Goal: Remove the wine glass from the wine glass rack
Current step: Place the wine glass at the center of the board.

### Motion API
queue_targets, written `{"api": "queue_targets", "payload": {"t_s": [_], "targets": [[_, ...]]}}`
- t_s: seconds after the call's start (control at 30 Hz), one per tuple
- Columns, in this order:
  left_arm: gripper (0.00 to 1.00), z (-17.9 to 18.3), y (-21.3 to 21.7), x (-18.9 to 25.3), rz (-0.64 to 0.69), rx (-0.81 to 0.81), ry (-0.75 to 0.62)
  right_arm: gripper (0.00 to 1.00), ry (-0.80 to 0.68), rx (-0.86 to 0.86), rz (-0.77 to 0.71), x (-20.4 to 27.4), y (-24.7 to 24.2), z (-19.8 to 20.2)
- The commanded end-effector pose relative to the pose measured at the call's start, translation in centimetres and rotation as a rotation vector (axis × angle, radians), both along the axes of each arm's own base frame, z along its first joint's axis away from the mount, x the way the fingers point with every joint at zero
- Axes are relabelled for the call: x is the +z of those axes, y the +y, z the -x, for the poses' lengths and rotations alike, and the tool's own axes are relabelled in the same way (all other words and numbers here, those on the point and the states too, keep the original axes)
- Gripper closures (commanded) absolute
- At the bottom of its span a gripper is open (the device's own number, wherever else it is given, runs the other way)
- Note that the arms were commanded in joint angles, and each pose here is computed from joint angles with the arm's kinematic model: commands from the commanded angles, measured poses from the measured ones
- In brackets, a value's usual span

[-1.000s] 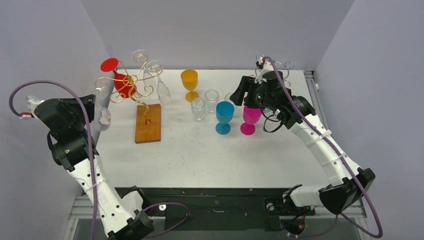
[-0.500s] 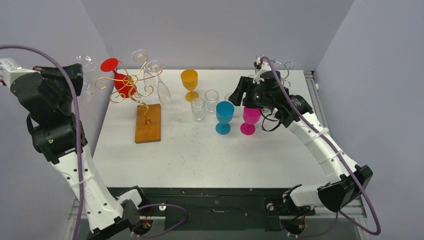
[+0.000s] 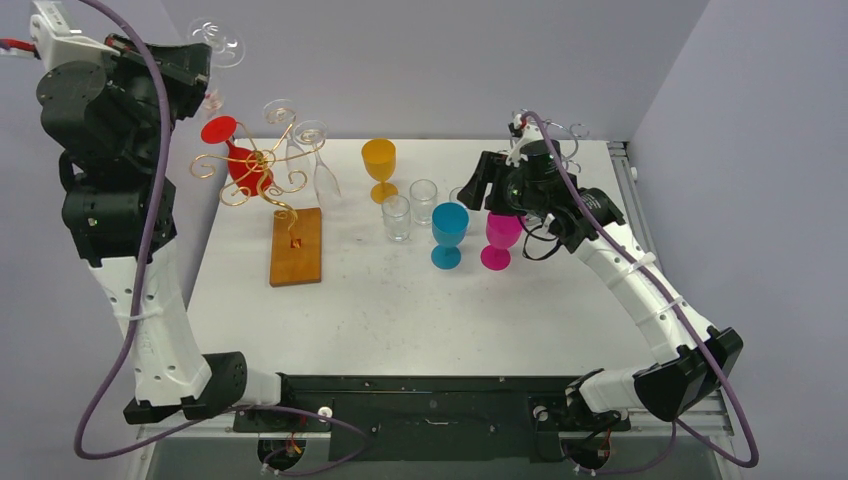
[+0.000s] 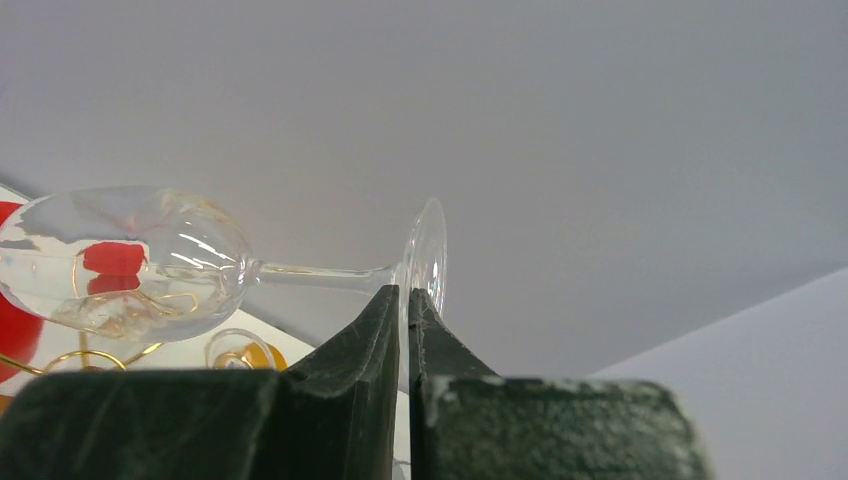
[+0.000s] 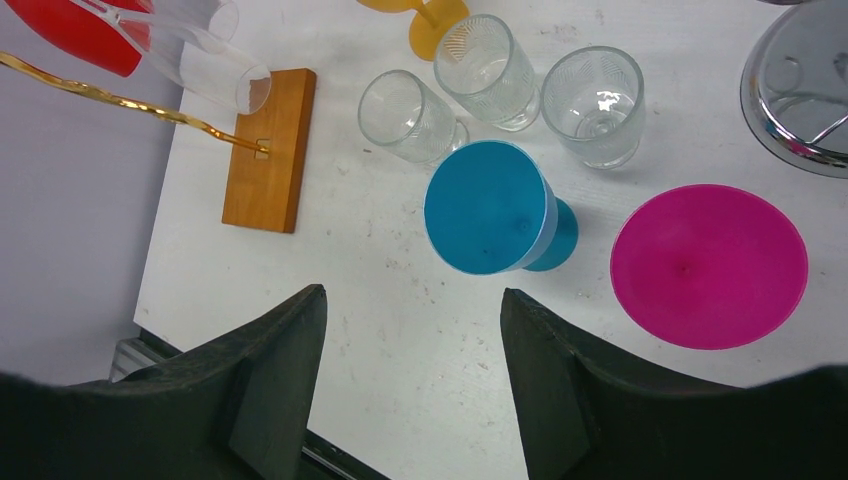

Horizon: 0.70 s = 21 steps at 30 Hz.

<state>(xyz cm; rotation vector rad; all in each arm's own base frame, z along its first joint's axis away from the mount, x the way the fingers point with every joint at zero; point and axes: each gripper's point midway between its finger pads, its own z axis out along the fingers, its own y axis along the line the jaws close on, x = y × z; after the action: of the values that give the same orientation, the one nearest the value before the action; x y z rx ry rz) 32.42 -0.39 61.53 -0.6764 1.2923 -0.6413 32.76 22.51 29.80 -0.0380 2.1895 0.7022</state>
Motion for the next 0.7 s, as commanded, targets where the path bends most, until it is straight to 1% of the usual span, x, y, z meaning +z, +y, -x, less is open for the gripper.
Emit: {"api": "queue_targets", "payload": {"t_s": [0.0,0.13,0.37,0.43,0.47,0.5,0.53,0.57,0.6,0.63,0.67], "targets": [[1.0,-1.5,-2.9,2.1,0.017,-0.094,-0.08,0.4,-0.075,-0.036,-0.065,3.0,-0.1,-1.2],[1.0,-3.3,-7.1,2.4,0.084,-0.228,-0.098,0.4,-0.109,-0.084,-0.112,3.9,-0.7,-1.5],[1.0,-4.7,-15.1,2.5,0.224,-0.469,-0.106,0.39,-0.21,-0.177,-0.233,6.3,-2.3,-2.1],[1.0,-5.1,-17.1,2.1,0.277,-0.528,-0.094,0.38,-0.274,-0.191,-0.3,7.9,-2.6,-1.8],[1.0,-5.0,-18.0,1.9,0.296,-0.555,-0.09,0.37,-0.271,-0.196,-0.322,7.4,-2.5,-1.8],[1.0,-5.3,-18.8,1.8,0.337,-0.583,-0.086,0.37,-0.332,-0.191,-0.37,9.1,-2.5,-1.7],[1.0,-5.2,-19.6,1.6,0.363,-0.611,-0.077,0.37,-0.328,-0.194,-0.392,8.5,-2.4,-1.7],[1.0,-5.5,-20.4,1.4,0.408,-0.645,-0.07,0.36,-0.393,-0.181,-0.459,10.5,-2.3,-1.4],[1.0,-5.3,-21.3,1.2,0.431,-0.673,-0.062,0.35,-0.396,-0.177,-0.475,9.9,-2.2,-1.4],[1.0,-5.4,-22.0,1.0,0.475,-0.702,-0.051,0.35,-0.454,-0.161,-0.523,11.6,-2.1,-1.1],[1.0,-5.1,-22.8,0.8,0.495,-0.733,-0.041,0.34,-0.45,-0.161,-0.543,11.2,-2.0,-1.1]]}}
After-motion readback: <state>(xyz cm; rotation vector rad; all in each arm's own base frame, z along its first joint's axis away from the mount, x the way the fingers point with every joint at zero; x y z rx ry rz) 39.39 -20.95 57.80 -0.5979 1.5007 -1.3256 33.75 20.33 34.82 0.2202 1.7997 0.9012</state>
